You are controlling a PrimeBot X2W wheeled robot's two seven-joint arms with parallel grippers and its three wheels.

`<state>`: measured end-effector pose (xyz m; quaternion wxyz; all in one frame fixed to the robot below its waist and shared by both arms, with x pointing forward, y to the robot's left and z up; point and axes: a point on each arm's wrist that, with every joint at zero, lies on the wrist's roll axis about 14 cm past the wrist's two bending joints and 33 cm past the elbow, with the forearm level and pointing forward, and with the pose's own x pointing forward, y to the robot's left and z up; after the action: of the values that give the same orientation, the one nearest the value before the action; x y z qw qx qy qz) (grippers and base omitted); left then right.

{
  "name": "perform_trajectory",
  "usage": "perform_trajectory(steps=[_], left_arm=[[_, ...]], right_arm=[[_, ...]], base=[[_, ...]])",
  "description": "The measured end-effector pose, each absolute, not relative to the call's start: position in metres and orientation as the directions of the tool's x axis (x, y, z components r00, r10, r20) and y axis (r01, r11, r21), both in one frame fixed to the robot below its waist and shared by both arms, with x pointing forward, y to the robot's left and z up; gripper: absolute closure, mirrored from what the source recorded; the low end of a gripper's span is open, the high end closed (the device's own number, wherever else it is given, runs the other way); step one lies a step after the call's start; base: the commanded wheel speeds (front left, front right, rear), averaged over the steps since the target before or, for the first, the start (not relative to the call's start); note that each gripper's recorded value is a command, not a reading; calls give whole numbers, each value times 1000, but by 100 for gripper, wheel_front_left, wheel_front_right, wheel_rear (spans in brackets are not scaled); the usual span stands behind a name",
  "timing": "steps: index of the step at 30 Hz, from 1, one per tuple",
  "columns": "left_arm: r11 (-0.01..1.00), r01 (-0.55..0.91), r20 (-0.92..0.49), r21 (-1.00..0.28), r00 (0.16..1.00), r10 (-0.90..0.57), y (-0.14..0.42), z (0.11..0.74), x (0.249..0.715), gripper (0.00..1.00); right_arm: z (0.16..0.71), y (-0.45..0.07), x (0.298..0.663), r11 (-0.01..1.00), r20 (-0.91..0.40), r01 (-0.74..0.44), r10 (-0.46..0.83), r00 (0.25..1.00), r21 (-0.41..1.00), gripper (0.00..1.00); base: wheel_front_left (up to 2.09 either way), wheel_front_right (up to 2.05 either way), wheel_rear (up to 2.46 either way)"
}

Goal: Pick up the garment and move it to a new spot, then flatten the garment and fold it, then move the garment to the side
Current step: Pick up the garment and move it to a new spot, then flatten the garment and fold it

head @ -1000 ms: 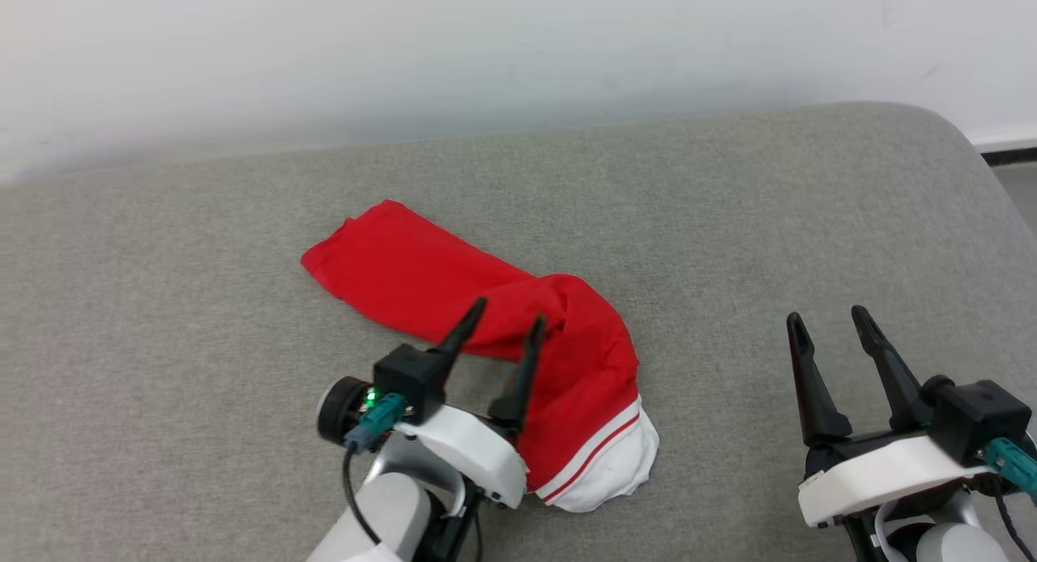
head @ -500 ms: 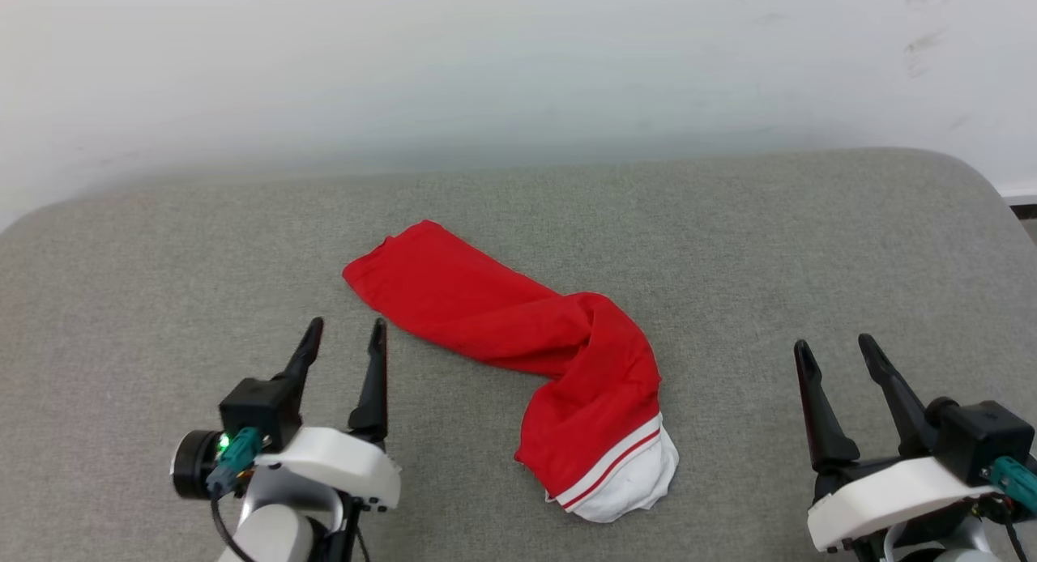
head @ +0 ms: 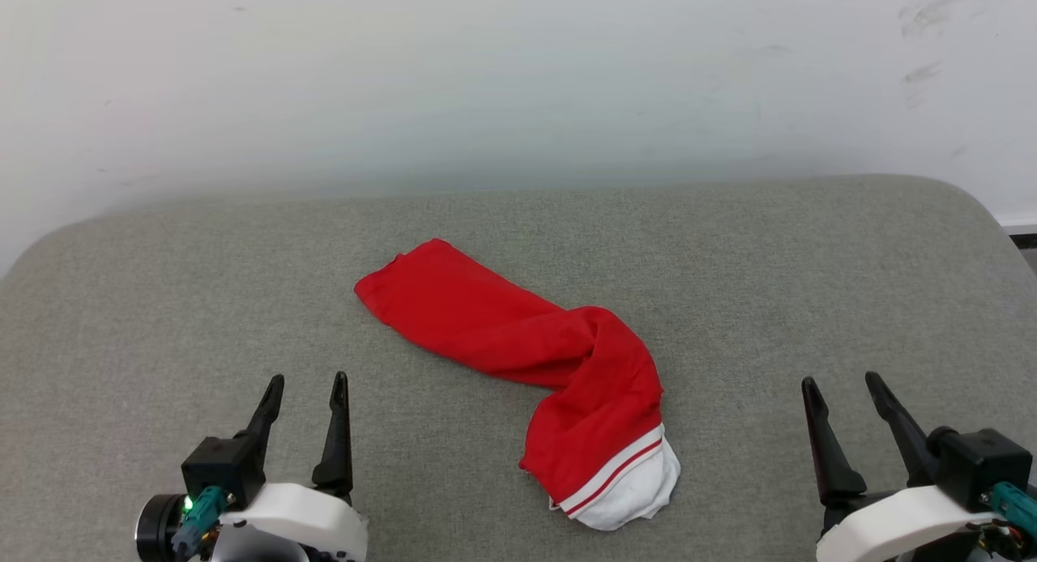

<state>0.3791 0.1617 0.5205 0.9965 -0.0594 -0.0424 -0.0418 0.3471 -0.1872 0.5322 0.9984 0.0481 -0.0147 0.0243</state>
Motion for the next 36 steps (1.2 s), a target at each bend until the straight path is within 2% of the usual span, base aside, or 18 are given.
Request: perform_trajectory(steps=[17, 21, 26, 30, 36], left_arm=[[990, 66, 70, -128, 996, -57, 169, 514, 368, 0], [989, 59, 71, -133, 996, -50, 170, 514, 368, 0], [989, 48, 97, -140, 995, -35, 174, 521, 371, 0], [988, 34, 117, -151, 993, -16, 178, 527, 373, 0], [986, 12, 132, -164, 991, 10, 182, 531, 381, 0]], right_arm=[[531, -183, 344, 994, 20, -63, 61, 998, 85, 0], [523, -182, 346, 994, -20, -63, 65, 998, 86, 0], [482, -179, 345, 992, -224, -64, 88, 971, 111, 0], [447, -172, 341, 988, -413, -92, 136, 900, 126, 0], [422, -141, 348, 966, -550, -203, 258, 794, 160, 0]], base=[[0, 0, 0], [0, 0, 0], [0, 0, 0], [0, 0, 0], [0, 0, 0]])
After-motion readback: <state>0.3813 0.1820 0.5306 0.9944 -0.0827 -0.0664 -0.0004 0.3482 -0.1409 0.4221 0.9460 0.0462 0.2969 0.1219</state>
